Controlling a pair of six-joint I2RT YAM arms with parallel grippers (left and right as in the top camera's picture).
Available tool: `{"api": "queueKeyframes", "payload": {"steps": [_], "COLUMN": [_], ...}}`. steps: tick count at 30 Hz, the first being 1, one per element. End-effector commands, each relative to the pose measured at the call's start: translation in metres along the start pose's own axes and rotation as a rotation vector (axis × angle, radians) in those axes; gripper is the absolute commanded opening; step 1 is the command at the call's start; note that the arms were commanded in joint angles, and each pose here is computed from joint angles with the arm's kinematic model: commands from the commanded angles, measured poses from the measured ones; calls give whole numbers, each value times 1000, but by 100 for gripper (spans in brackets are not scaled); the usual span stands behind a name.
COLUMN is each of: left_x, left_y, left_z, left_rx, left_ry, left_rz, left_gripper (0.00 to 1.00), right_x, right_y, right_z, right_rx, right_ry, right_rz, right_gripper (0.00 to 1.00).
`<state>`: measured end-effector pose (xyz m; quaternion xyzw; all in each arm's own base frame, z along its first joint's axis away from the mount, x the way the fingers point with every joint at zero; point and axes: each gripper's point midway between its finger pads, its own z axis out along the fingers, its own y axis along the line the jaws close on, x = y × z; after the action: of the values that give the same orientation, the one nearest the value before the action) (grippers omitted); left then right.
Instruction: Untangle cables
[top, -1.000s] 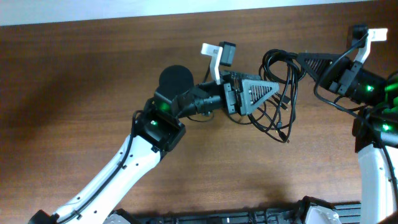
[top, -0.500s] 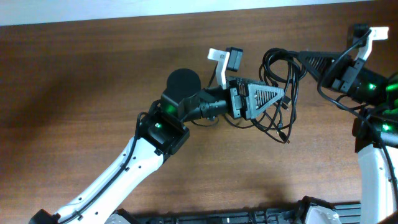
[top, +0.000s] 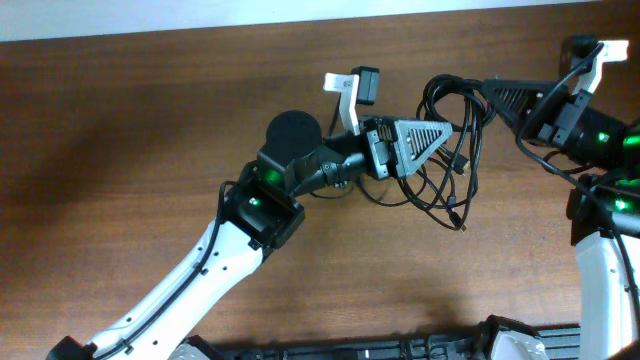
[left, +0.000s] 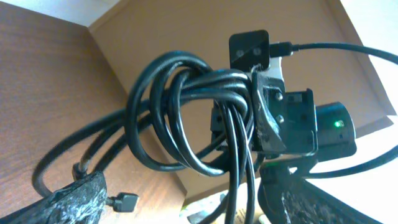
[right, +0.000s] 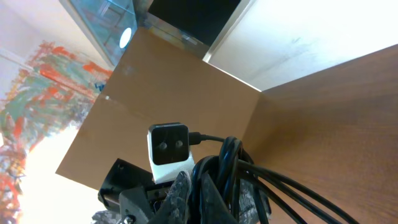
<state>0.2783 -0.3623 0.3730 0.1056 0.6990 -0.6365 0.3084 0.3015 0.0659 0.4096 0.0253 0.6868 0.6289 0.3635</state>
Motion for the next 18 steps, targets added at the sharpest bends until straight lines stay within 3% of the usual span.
{"api": "queueKeyframes", "payload": {"steps": [1,7,18], "left_x": [-10,-8,-7], "left_y": [0,5,-2], "left_z": [0,3,4], "left_rx": [-18,-23,11], "left_ry": [-49,-43,-30], "left_rz": [-3,-76,-66], "left_gripper": [89,77,76], "right_x": [1,7,6], "right_y": [6,9,9], "right_z": [-1,6,7], "right_rx": [-5,-19,-19], "right_ry": [9,34,25], "right_rz": [-1,25,27], "right_gripper": [4,4,4]}}
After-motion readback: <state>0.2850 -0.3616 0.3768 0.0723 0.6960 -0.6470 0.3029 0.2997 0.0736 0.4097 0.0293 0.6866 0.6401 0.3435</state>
